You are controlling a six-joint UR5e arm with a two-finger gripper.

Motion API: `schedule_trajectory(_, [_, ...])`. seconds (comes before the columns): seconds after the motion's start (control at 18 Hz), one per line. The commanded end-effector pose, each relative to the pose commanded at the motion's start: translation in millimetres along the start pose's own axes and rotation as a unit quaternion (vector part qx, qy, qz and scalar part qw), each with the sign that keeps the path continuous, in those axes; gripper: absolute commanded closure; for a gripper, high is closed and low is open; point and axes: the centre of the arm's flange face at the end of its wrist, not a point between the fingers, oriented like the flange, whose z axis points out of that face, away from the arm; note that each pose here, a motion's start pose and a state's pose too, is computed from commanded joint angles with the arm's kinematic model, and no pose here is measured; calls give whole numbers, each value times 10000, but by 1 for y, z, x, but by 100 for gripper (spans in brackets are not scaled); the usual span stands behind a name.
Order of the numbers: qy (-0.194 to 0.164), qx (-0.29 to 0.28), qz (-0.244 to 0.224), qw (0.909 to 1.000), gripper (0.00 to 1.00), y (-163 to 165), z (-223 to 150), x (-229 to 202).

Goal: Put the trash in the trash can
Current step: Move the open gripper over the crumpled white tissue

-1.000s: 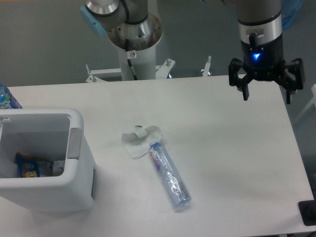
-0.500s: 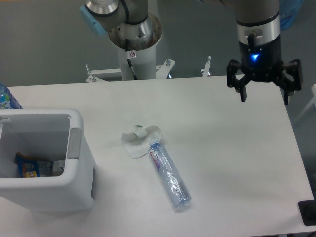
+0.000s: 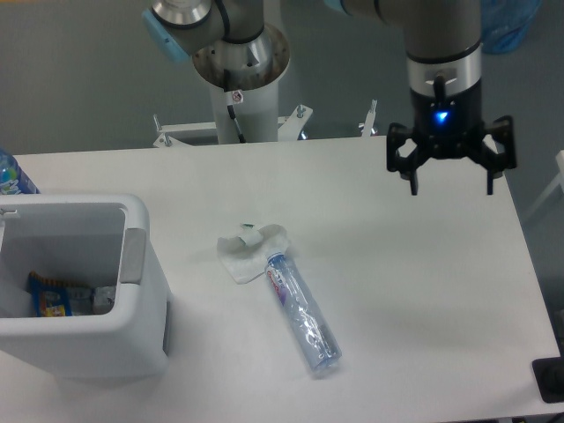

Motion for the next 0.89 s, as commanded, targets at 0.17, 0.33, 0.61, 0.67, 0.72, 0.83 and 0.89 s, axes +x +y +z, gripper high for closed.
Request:
schedule_trajectory(0.17, [100,-60,-42,9999,0,7,10,17])
schedule_trajectory(0.33, [317,-233,-235,9989,0,13,28,48])
schedule_trajectory(0.61, [764,-541,-307,9951,0,26,67,96])
schedule_trajectory(0.67, [866,-656,-306,9936,0,28,79,109])
schedule_trajectory(0.72, [931,-743,-288,9925,0,30,88,118])
schedule_trajectory(0.83, [1161,-931,-250,9886,0,39,114,135])
schedule_trajectory(0.89, [1236,-995,-212,9871,0,41,121,142])
